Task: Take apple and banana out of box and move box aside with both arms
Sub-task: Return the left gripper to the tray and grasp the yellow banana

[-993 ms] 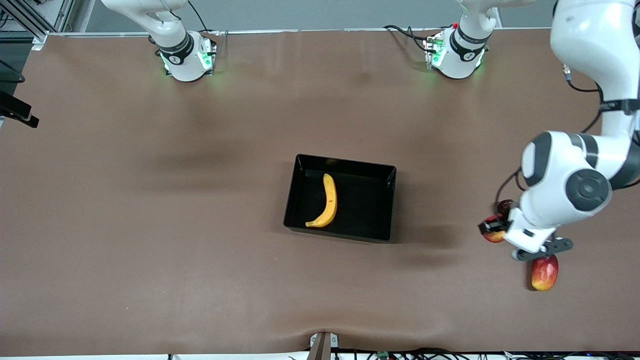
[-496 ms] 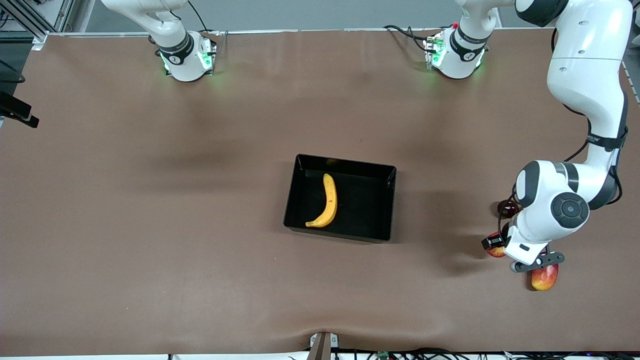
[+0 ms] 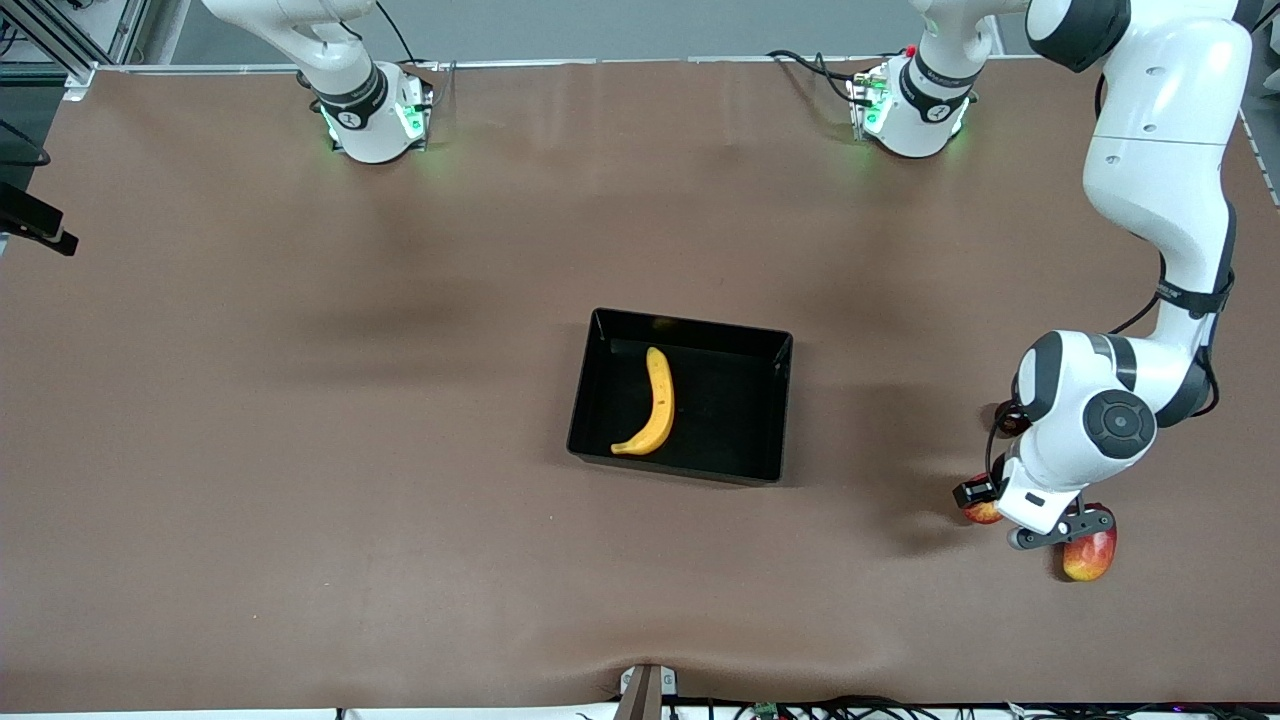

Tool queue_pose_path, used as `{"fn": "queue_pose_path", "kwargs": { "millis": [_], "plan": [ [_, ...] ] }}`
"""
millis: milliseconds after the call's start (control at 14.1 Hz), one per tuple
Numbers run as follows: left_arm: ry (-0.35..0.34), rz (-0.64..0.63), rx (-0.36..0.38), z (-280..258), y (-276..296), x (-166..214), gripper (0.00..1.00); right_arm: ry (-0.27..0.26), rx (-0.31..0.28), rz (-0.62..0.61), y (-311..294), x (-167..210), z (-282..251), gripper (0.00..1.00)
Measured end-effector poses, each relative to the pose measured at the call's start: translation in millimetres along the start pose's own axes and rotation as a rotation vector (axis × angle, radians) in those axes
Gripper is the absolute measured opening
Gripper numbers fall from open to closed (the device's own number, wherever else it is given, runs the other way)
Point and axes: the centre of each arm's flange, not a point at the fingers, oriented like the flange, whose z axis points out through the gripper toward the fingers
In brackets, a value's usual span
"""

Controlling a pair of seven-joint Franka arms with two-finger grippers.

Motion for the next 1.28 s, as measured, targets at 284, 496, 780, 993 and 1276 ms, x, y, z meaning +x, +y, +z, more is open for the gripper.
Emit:
{"fn": "queue_pose_path", "kwargs": {
  "millis": [284, 496, 780, 993, 1276],
  "plan": [
    [0.028, -0.011, -0.002, -7.2, -7.1, 9.1, 0.7, 0.0, 0.0, 0.0, 0.0, 0.0, 0.0, 1.0],
    [0.052, -0.047, 0.001, -10.0, -33.1, 24.8, 0.7, 0.0, 0.0, 0.0, 0.0, 0.0, 0.0, 1.0],
    [0.099, -0.08, -0.02, 17.5, -62.0, 35.1, 0.7, 0.0, 0.0, 0.0, 0.0, 0.0, 0.0, 1.0],
    [0.13, -0.058, -0.01, 19.5, -80.6, 43.5, 0.7, 0.0, 0.0, 0.001, 0.3, 0.0, 0.1, 1.0],
    [0.151, -0.058, -0.009, 14.4, -85.6, 49.6, 0.96, 0.0, 0.0, 0.007, 3.4, -0.4, 0.2, 1.0]
  ]
}}
